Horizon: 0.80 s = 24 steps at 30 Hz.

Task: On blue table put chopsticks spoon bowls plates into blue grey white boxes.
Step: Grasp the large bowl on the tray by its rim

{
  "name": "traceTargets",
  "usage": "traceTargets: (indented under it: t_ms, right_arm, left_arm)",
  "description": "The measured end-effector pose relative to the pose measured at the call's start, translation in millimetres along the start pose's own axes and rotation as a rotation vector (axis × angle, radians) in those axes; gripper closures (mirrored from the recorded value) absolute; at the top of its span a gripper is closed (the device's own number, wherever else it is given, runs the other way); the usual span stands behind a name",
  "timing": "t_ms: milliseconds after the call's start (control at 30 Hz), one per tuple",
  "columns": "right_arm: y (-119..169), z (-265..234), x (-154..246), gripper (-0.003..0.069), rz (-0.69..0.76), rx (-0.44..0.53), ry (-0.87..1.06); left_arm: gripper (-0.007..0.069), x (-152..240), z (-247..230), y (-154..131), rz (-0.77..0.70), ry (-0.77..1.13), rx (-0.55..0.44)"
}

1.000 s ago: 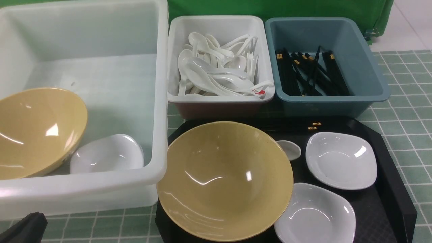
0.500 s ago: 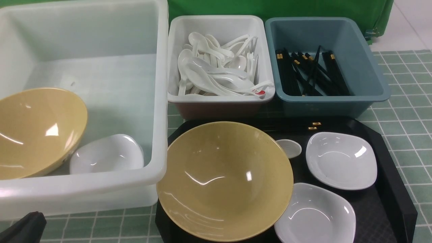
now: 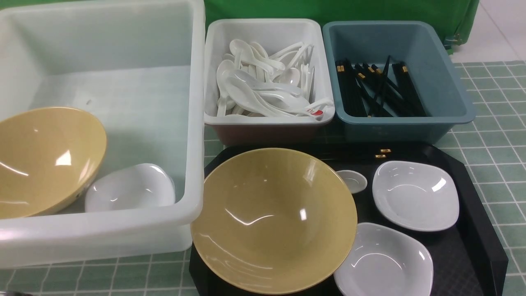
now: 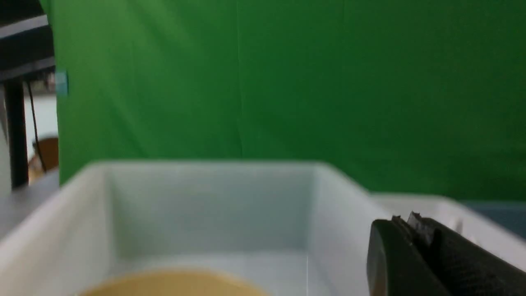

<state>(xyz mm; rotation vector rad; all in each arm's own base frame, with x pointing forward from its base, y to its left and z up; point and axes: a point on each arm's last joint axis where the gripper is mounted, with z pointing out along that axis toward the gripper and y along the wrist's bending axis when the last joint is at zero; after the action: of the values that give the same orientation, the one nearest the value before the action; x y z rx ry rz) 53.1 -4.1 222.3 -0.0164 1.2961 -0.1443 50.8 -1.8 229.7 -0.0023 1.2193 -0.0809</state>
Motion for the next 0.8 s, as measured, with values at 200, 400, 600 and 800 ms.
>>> traceTargets:
  t_ms: [200, 400, 600, 800]
  right_arm:
    - [-5, -7, -35, 0.0423, 0.276, 0.004, -0.398]
    - [-7, -5, -55, 0.0454, 0.451, -0.028, -0.397]
    - [-13, 20, -126, 0.0586, 0.255, -0.003, -0.238]
    - [-10, 62, -116, 0.0620, 0.091, -0.027, 0.195]
  left_arm:
    - [0.0621, -34, -6, 0, -0.073, -0.378, 0.012]
    - [0.0621, -78, -2, -1, -0.170, -0.445, 0.026]
    - [0.0621, -157, 47, -8, -0.064, -0.173, 0.020]
    - [0.0621, -151, 114, -11, -0.100, 0.215, 0.010]
